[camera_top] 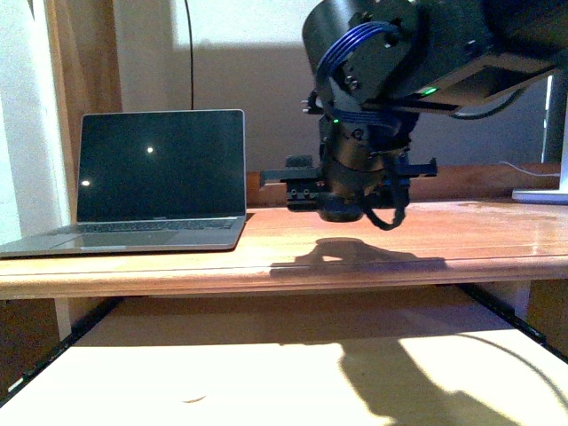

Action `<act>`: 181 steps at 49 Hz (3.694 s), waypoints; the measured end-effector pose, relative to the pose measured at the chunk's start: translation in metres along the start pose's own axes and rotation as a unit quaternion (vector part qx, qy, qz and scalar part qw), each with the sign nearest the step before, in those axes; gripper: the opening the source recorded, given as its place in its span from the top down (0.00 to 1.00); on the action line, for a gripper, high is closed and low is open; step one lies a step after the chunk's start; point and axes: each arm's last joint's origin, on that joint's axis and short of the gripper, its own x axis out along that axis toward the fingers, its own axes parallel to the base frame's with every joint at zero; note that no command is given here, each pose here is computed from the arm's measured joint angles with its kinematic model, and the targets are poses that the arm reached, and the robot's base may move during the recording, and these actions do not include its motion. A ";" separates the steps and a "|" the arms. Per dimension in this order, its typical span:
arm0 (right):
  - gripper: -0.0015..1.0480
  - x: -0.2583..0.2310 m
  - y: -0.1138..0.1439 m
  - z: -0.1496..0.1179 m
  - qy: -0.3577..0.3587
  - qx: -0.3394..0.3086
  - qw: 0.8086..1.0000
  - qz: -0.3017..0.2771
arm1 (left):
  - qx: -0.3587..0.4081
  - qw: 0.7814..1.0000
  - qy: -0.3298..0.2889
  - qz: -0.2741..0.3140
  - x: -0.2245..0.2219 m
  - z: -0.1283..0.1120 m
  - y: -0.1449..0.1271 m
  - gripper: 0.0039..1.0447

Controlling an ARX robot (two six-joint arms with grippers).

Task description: Place mouse

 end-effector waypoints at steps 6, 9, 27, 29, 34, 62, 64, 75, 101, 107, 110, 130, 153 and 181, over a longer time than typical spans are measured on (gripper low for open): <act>0.47 0.009 0.014 -0.007 0.008 -0.004 1.000 -0.003 | 0.000 1.000 0.000 0.000 0.000 0.000 0.000 0.07; 0.47 0.014 0.020 -0.012 0.012 -0.007 1.000 -0.006 | 0.000 1.000 0.000 0.000 0.000 0.000 0.000 0.07; 0.29 0.023 0.037 -0.023 0.006 -0.005 1.000 -0.006 | 0.000 1.000 0.000 0.000 0.000 0.000 0.000 0.07; 0.23 0.023 0.037 -0.022 -0.002 0.001 1.000 -0.004 | 0.000 1.000 0.000 0.000 0.000 0.000 0.000 0.07; 0.09 0.021 0.035 -0.022 -0.021 0.019 1.000 -0.001 | 0.000 1.000 0.000 0.000 0.000 0.000 0.000 0.07; 0.07 -0.112 -0.122 -0.016 -0.165 0.142 0.966 0.142 | 0.000 1.000 0.000 0.000 0.000 0.000 0.000 0.07; 0.07 -0.121 -0.131 -0.031 -0.159 0.137 0.964 0.160 | 0.000 1.000 0.000 0.000 0.000 0.000 0.000 0.07; 0.07 -0.166 -0.178 -0.116 -0.114 0.114 0.965 0.206 | 0.000 1.000 0.000 0.000 0.000 0.000 0.000 0.07; 0.07 -0.200 -0.184 -0.237 0.010 0.041 0.965 0.258 | 0.000 1.000 0.000 0.000 0.000 0.000 0.000 0.07; 0.07 -0.191 -0.177 -0.240 0.011 0.031 0.968 0.249 | 0.000 1.000 0.000 0.000 0.000 0.000 0.000 0.07; 0.07 -0.185 -0.173 -0.241 0.012 0.028 0.969 0.245 | 0.000 1.000 0.000 0.000 0.000 0.000 0.000 0.07; 0.07 -0.121 -0.130 -0.206 -0.021 0.020 0.977 0.210 | 0.000 1.000 0.000 0.000 0.000 0.000 0.000 0.07; 0.07 -0.036 -0.064 -0.183 -0.026 0.001 0.985 0.169 | 0.000 1.000 0.000 0.000 0.000 0.000 0.000 0.07; 0.07 -0.040 -0.080 -0.167 -0.048 0.036 0.992 0.110 | 0.000 1.000 0.000 0.000 0.000 0.000 0.000 0.07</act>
